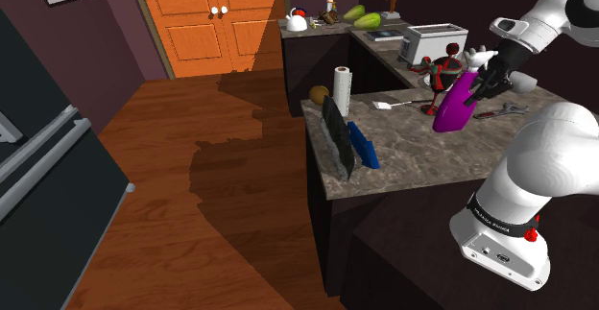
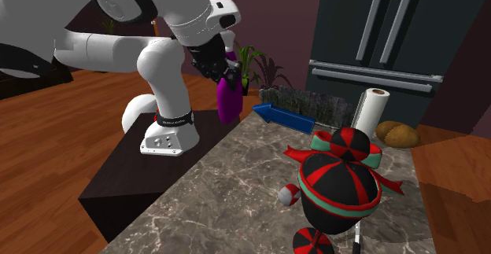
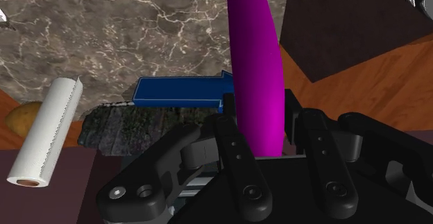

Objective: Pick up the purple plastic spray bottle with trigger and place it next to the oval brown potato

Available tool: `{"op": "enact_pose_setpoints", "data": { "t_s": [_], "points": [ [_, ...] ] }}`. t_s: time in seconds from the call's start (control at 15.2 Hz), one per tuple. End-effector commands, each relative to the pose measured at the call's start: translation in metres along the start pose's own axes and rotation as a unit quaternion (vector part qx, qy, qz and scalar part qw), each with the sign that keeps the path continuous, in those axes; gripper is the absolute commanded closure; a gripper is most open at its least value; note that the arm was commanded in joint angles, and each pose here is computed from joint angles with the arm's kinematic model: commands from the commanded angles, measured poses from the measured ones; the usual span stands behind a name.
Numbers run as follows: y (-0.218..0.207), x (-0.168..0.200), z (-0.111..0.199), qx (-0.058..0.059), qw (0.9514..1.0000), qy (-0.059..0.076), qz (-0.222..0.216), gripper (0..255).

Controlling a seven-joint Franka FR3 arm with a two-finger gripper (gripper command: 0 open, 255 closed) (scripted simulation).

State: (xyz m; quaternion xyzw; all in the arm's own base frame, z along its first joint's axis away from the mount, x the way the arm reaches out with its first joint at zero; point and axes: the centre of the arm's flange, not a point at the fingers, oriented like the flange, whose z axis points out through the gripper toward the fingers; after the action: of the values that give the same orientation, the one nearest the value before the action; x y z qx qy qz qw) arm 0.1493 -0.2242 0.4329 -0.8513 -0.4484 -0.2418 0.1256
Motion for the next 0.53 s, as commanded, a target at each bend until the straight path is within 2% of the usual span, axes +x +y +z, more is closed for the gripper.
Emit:
{"op": "enact_pose_setpoints", "data": {
  "t_s": [0.0,0.46],
  "points": [
    [0.0,0.006,-0.009,0.0,1.0,0.0,0.0,255],
    [0.001,0.025,-0.041,0.0,1.0,0.0,0.0,255]
  ]
}}
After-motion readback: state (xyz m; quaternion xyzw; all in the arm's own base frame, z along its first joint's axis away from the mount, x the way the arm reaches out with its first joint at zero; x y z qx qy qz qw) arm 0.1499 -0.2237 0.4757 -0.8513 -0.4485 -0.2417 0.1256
